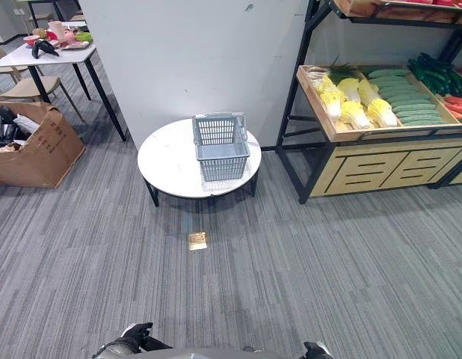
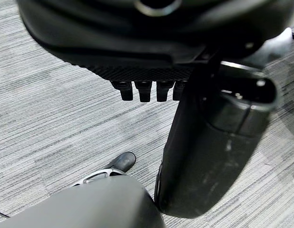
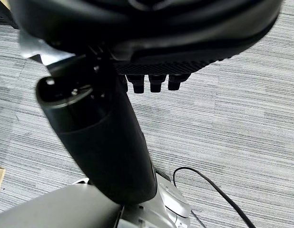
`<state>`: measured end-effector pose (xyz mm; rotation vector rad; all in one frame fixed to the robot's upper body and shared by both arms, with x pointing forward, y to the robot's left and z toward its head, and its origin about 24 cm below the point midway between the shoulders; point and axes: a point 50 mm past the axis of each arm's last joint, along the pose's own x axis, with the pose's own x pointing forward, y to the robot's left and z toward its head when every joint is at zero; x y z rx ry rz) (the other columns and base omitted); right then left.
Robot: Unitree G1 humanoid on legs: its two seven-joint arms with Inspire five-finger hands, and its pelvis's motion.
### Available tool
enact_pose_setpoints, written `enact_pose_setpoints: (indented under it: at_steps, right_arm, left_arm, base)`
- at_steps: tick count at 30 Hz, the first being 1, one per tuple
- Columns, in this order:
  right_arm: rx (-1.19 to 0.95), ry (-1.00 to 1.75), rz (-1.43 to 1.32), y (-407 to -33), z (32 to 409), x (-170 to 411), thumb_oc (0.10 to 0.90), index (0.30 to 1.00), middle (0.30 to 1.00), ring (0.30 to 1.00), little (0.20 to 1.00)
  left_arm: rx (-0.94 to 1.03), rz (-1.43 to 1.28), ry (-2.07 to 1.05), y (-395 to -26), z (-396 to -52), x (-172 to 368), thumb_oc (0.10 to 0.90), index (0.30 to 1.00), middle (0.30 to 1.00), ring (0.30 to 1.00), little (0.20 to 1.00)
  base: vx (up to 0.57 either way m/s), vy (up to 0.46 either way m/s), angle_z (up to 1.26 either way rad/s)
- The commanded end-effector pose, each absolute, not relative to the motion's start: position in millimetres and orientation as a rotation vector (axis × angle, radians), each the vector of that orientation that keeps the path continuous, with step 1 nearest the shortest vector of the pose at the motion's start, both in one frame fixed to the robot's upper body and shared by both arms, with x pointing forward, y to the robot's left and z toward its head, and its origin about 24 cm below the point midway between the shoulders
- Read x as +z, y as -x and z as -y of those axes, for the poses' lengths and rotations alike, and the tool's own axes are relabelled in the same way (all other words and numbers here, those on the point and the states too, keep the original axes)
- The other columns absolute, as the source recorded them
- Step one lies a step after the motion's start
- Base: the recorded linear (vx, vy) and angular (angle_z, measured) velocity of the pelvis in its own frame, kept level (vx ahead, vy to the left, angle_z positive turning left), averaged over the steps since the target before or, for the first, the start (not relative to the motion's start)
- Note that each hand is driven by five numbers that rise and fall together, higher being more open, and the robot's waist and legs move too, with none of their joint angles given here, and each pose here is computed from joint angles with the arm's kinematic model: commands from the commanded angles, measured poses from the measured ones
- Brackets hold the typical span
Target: Get the vegetables into the basket
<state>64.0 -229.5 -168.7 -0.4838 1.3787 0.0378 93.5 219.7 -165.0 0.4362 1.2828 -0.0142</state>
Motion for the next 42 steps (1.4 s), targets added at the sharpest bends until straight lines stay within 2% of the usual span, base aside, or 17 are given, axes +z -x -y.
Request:
enact_pose_setpoints:
  at_steps: [1, 28, 42]
  right_arm:
    - [0.048, 0.531, -1.355, -84.2, 233.9, -164.9, 0.9, 1.0, 1.0, 1.0, 1.0]
    - [0.012, 0.516, -1.359, -84.3, 238.4, -163.8, 0.9, 1.0, 1.0, 1.0, 1.0]
    - [-0.03, 0.435, -1.249, -113.1, 227.0, -158.8, 0.9, 1.0, 1.0, 1.0, 1.0]
  left_arm:
    - [-0.059, -1.364, -0.514, -81.4, -225.1, -167.5, 0.9, 1.0, 1.0, 1.0, 1.0]
    - [-0.038, -1.331, -0.491, -89.6, -221.4, -166.3, 0.9, 1.0, 1.0, 1.0, 1.0]
    - [0.06, -1.294, -0.48, -102.1, -237.6, -159.6, 0.9, 1.0, 1.0, 1.0, 1.0]
  base:
    - [0.02, 0.033, 0.0]
    - [0.01, 0.019, 0.0]
    - [0.04, 0.079, -0.1]
